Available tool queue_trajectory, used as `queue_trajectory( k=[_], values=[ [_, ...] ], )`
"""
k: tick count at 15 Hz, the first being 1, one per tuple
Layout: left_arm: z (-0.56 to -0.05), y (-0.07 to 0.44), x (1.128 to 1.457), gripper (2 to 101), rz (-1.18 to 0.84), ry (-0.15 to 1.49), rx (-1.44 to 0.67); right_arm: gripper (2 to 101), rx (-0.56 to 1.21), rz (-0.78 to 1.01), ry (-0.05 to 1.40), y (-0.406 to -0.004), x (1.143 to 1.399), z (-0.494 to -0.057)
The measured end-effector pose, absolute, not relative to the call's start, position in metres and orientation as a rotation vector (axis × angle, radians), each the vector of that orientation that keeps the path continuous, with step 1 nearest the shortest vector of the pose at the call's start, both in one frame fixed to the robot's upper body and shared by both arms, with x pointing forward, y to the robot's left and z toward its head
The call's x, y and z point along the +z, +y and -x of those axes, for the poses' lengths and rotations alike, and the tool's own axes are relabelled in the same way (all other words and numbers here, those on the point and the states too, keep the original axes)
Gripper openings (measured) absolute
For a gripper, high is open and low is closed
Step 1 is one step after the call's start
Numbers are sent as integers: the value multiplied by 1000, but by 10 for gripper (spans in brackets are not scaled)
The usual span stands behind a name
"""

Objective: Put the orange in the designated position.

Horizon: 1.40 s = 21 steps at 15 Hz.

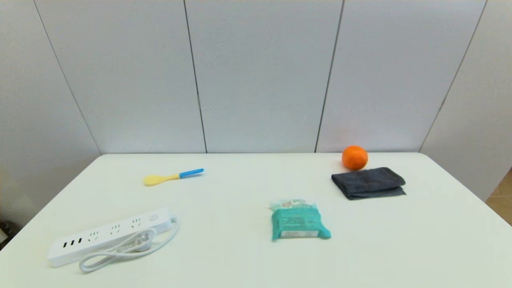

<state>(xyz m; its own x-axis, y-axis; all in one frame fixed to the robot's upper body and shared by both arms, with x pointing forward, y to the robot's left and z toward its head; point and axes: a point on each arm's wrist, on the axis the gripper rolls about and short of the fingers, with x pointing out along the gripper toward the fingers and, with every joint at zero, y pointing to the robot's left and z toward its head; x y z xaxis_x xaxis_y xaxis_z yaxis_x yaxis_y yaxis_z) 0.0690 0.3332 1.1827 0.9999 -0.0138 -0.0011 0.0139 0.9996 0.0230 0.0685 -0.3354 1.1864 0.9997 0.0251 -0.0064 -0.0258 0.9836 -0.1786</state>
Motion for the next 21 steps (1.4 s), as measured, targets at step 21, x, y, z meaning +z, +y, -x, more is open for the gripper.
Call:
queue_trajectory(
  k=[21],
  values=[
    [-69, 333, 1183, 979, -23, 1, -13, 971, 13, 49, -4, -336, 1182, -69]
  ],
)
